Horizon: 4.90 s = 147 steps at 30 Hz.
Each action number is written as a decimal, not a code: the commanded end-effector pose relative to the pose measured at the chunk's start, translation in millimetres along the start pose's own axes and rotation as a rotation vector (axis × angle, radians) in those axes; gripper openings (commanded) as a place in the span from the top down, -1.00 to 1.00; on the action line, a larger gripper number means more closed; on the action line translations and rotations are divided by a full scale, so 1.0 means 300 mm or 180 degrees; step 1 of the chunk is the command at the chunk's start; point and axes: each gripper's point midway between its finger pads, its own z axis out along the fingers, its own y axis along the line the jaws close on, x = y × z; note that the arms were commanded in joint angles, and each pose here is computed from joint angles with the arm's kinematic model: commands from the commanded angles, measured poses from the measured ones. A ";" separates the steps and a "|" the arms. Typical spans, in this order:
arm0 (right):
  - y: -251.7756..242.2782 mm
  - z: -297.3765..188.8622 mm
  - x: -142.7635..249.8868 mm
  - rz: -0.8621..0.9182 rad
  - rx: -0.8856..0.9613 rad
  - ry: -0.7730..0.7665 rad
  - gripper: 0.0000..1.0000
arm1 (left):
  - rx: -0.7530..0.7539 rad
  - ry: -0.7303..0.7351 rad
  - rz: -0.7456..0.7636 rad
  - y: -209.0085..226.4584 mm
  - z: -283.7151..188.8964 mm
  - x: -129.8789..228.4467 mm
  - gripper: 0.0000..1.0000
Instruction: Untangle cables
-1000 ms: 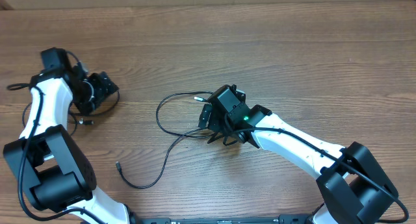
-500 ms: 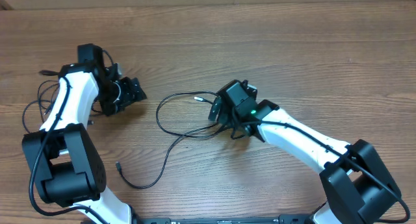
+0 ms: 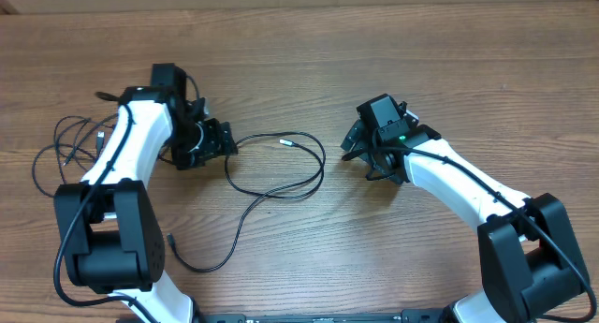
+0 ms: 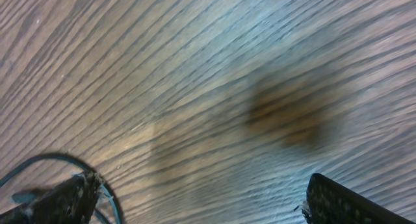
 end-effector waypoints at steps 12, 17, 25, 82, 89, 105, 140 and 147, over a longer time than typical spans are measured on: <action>-0.202 0.008 -0.112 0.0352 0.0518 -0.0119 -1.00 | -0.0045 0.0309 0.0614 -0.152 0.040 0.115 -0.61; -0.245 0.008 -0.150 0.0480 0.0585 -0.0162 -1.00 | -0.0133 0.0362 0.0748 -0.178 0.053 0.143 -0.55; -0.250 0.008 -0.155 0.0499 0.0587 -0.0167 -1.00 | -0.0276 0.0503 0.0876 -0.195 0.064 0.197 -0.52; -0.250 0.008 -0.155 0.0498 0.0588 -0.0167 -1.00 | -0.0899 0.0372 0.1117 -0.165 0.051 0.196 0.92; -0.249 0.007 -0.155 0.0499 0.0587 -0.0168 -1.00 | -0.1139 -0.0019 0.1206 -0.176 -0.018 0.087 0.91; -0.250 0.008 -0.155 0.0499 0.0587 -0.0167 -1.00 | -0.1032 -0.0456 0.2033 -0.291 -0.007 -0.017 0.87; -0.250 0.008 -0.155 0.0499 0.0587 -0.0167 -1.00 | -0.1402 0.0206 0.2757 -0.397 0.045 0.283 0.27; -0.249 0.007 -0.155 0.0499 0.0587 -0.0168 -1.00 | -0.1600 -0.0014 0.1692 -0.314 0.003 0.230 -0.12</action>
